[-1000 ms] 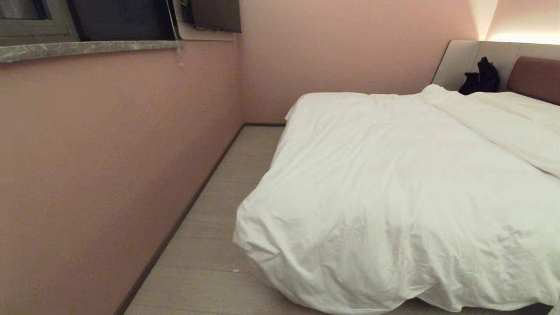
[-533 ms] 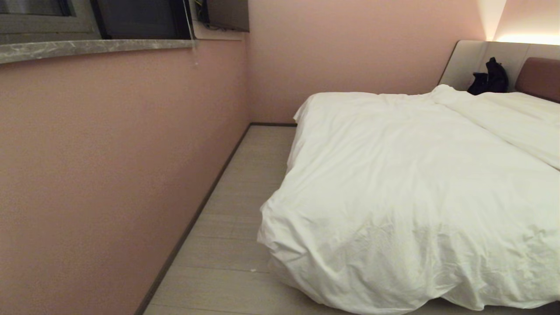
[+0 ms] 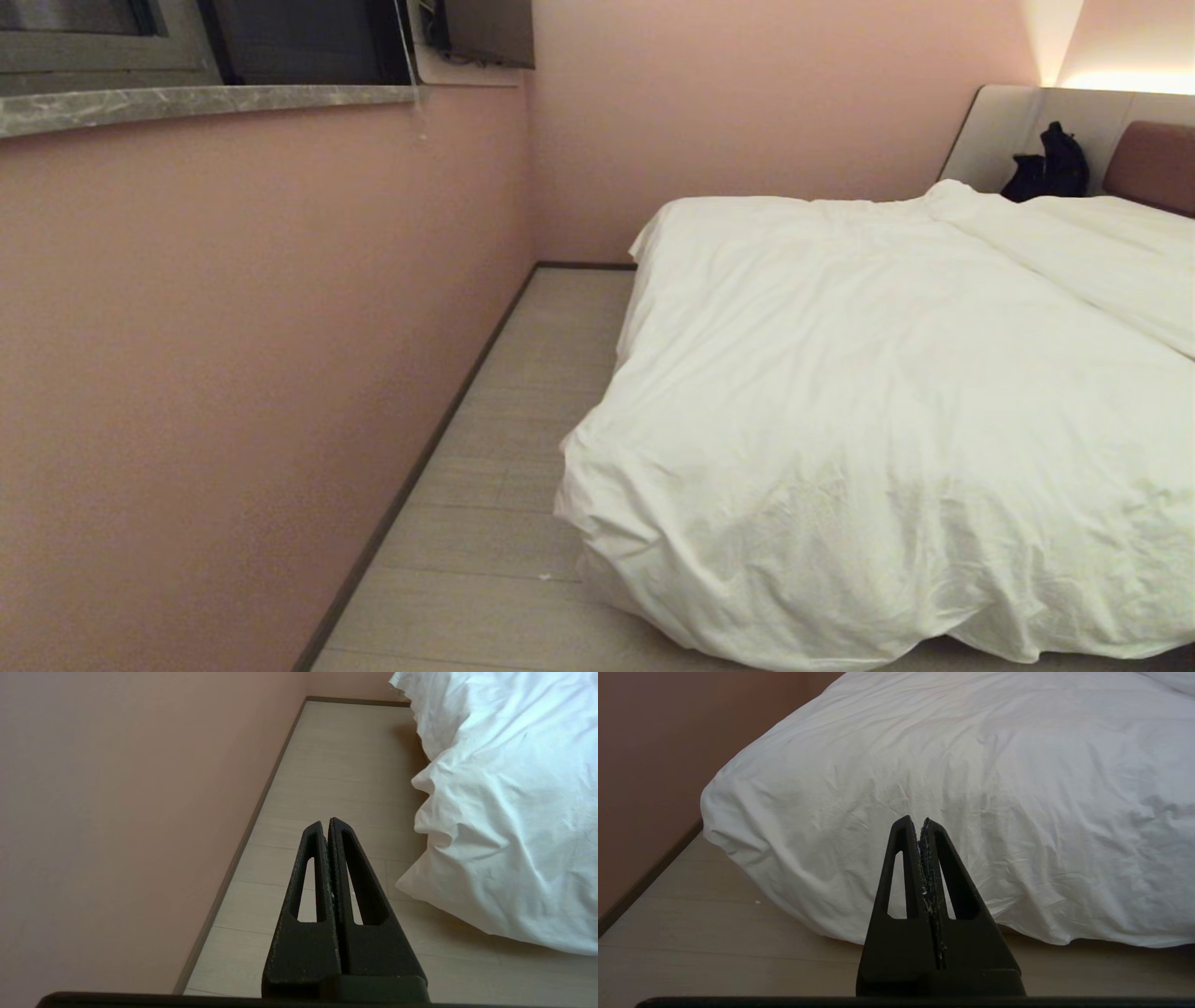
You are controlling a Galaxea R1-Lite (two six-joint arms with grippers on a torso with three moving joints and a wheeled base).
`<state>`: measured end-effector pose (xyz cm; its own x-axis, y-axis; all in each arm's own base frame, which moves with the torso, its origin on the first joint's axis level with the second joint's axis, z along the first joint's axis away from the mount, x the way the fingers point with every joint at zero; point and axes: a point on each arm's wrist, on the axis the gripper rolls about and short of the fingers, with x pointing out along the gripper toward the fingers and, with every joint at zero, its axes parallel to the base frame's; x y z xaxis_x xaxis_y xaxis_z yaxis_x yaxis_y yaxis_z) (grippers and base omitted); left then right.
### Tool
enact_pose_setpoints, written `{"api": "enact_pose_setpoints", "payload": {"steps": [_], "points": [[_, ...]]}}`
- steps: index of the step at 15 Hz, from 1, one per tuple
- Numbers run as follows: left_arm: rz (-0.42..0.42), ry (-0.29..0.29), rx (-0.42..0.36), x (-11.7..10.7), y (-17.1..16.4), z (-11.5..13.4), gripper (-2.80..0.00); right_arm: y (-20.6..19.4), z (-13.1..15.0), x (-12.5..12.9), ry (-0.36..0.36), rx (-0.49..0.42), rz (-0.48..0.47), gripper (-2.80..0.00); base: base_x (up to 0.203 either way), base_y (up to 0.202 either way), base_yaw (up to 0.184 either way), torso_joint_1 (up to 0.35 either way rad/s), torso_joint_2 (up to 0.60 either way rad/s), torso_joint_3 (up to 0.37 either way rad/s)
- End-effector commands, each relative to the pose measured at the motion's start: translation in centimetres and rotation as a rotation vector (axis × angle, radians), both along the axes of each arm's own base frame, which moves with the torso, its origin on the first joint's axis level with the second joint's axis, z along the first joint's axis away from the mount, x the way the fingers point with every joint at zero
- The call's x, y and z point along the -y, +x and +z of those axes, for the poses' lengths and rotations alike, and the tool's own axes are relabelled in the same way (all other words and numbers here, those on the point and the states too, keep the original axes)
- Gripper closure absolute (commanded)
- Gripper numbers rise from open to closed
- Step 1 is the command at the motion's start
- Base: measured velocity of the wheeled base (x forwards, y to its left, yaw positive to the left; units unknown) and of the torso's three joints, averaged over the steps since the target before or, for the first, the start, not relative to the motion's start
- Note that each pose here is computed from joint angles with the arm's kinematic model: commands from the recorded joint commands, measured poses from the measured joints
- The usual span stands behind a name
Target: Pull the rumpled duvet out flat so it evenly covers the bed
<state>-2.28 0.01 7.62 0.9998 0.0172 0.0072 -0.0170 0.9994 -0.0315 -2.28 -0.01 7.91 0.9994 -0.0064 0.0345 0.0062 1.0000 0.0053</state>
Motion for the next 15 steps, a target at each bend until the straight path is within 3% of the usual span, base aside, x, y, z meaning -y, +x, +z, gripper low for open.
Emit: {"api": "enact_pose_setpoints", "payload": {"steps": [1, 11, 15], "points": [[0.001, -0.001, 0.0, 0.0, 0.0, 0.0, 0.0, 0.0, 0.0, 0.0, 0.001, 0.001, 0.0, 0.0, 0.0, 0.0, 0.0, 0.0, 0.0, 0.0], [0.001, -0.001, 0.0, 0.0, 0.0, 0.0, 0.0, 0.0, 0.0, 0.0, 0.001, 0.001, 0.0, 0.0, 0.0, 0.0, 0.0, 0.0, 0.0, 0.0], [0.001, -0.002, -0.001, 0.0, 0.0, -0.01, 0.0, 0.0, 0.0, 0.0, 0.001, 0.001, 0.0, 0.0, -0.158, 0.0, 0.002, 0.005, 0.0, 0.002]]}}
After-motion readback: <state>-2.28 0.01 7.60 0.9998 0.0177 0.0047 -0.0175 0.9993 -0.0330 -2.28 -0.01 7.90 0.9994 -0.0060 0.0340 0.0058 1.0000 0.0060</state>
